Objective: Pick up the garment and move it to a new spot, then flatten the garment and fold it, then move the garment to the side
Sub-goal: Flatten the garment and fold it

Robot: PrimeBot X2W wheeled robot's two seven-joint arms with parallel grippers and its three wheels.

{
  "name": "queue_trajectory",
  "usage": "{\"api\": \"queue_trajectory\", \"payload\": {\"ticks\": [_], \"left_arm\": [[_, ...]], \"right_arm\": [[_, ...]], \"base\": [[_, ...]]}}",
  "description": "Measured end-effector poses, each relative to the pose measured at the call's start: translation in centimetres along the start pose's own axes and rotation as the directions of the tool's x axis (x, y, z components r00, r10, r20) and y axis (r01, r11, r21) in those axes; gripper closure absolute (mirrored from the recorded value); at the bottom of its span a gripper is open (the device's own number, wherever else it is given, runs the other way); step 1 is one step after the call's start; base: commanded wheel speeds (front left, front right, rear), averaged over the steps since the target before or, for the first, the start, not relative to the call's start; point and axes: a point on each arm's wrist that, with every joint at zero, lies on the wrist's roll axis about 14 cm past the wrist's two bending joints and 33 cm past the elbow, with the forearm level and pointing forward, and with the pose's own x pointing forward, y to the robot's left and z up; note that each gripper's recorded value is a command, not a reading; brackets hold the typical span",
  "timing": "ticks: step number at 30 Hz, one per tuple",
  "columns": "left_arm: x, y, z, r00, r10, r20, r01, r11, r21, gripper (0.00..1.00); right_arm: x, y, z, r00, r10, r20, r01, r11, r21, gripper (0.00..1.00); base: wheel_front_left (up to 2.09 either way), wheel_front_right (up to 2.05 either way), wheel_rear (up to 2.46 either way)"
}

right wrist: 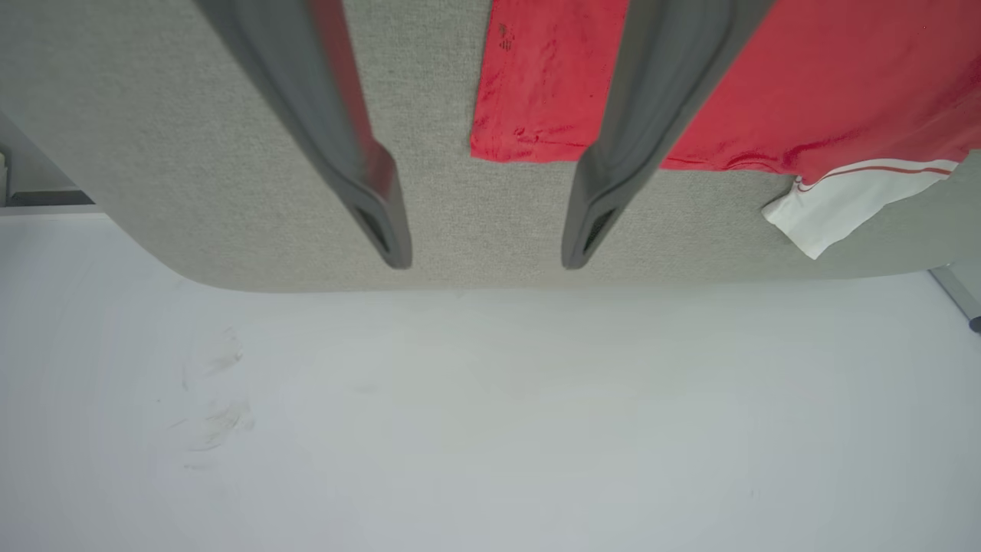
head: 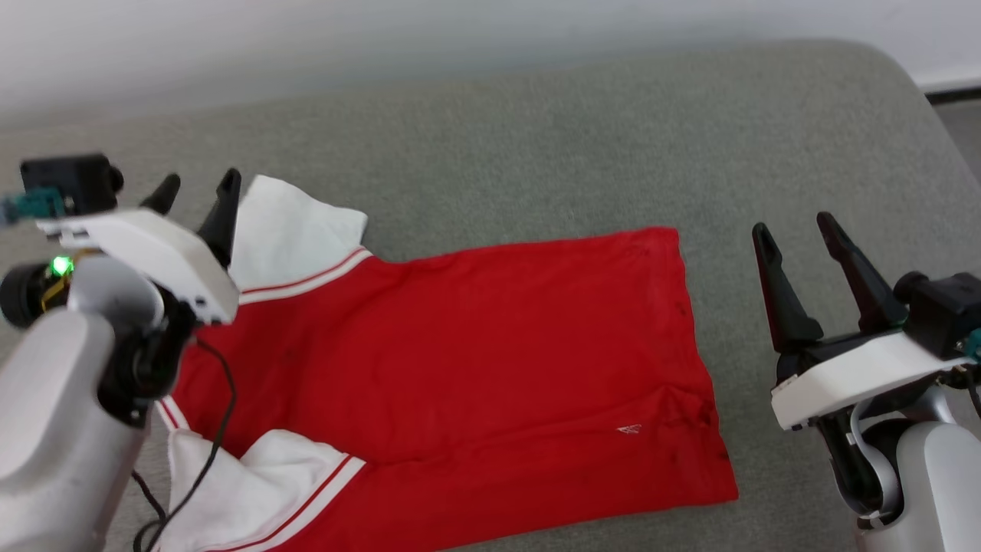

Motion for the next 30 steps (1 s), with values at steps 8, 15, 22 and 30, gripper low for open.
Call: {"api": "queue_trajectory", "payload": {"ticks": [8, 15, 22, 30], "left_arm": [[7.1, -0.2, -2.5, 0.966, -0.093, -0.243, 0.087, 0.996, -0.032, 0.00], [9.8, 1.6, -7.9, 0.824, -0.076, -0.561, 0.074, 0.997, -0.026, 0.00], [10.4, 4.0, -12.4, 0.681, 0.005, -0.732, 0.006, 1.000, 0.012, 0.00], [10.0, 2.8, -14.1, 0.633, -0.047, -0.773, -0.017, 0.997, -0.075, 1.00]], "right_arm": [[1.7, -0.6, -3.3, 0.997, -0.031, -0.068, 0.032, 0.999, 0.007, 0.00], [1.8, -1.9, -6.6, 0.985, -0.075, -0.153, 0.079, 0.997, 0.018, 0.00], [1.2, -3.1, -9.0, 0.970, -0.118, -0.214, 0.127, 0.992, 0.028, 0.00], [0.8, -3.3, -10.3, 0.956, -0.125, -0.265, 0.148, 0.987, 0.070, 0.00]], "base": [[0.00, 0.00, 0.00], [0.00, 0.00, 0.00], [0.00, 0.00, 0.00], [0.00, 0.00, 0.00]]}}
